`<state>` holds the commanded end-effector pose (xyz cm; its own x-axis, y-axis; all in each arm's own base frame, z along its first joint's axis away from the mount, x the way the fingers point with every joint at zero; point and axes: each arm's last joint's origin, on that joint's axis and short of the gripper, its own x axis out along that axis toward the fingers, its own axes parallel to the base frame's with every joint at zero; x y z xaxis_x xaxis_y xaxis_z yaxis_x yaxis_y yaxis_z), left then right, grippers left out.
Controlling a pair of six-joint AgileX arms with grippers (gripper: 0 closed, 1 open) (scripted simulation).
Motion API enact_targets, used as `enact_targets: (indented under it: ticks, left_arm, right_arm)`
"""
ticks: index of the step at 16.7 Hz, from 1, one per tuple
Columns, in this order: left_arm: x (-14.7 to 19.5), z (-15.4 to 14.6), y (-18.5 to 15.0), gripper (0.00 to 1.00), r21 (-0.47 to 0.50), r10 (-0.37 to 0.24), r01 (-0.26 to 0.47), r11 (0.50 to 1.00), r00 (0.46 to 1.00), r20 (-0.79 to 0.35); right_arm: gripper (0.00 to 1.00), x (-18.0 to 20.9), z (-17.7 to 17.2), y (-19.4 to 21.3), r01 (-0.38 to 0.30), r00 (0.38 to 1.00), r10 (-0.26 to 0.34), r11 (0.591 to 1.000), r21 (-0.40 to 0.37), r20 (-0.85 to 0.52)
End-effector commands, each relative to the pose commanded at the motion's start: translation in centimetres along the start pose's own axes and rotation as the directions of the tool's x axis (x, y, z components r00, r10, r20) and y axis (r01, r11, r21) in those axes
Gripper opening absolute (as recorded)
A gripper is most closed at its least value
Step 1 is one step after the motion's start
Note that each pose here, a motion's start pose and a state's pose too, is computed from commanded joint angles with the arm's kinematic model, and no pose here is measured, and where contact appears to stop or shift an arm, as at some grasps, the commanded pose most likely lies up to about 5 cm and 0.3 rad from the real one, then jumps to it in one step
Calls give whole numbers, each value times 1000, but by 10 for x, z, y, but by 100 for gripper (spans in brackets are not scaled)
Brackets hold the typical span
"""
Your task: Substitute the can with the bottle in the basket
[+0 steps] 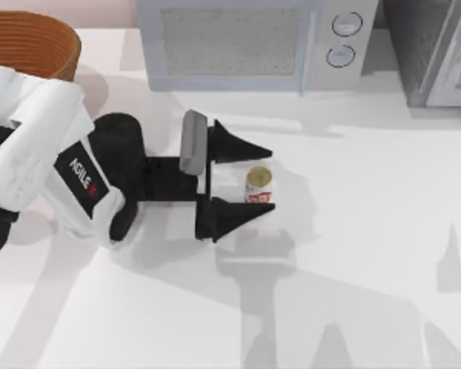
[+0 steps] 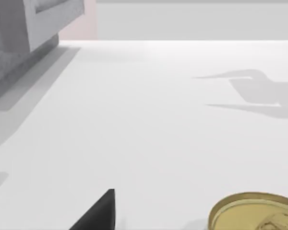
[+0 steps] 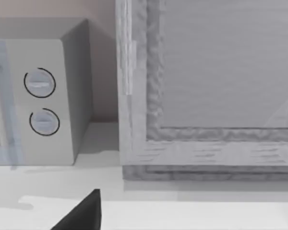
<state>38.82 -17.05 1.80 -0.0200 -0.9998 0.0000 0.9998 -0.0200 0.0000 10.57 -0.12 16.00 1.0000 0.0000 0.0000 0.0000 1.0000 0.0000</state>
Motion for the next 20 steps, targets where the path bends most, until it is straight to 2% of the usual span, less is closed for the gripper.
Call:
enact_targets:
  ticks: [6,9,12,15,17,20]
  left_arm:
    - [1,0,-1,100,0,-3,3,1000,1000,0]
    - [-9,13,0,100,-32,64,-65,997,998,-10]
    - [-31,48,-2,100,-70,203,-204,976,979,-29]
    - [-57,103,-16,100,-80,375,-377,923,926,-45]
    - [-76,142,-36,100,-72,493,-496,866,868,-50]
    - [-103,192,-83,100,-50,661,-663,747,749,-50]
  right_arm:
    - [100,0,0,0,0,1000,0,1000,0,0]
    - [100,0,0,0,0,1000,0,1000,0,0]
    - [100,0,0,0,0,1000,0,1000,0,0]
    - [100,0,0,0,0,1000,0,1000,0,0]
    - [100,0,0,0,0,1000,0,1000,0,0]
    - [100,0,0,0,0,1000,0,1000,0,0]
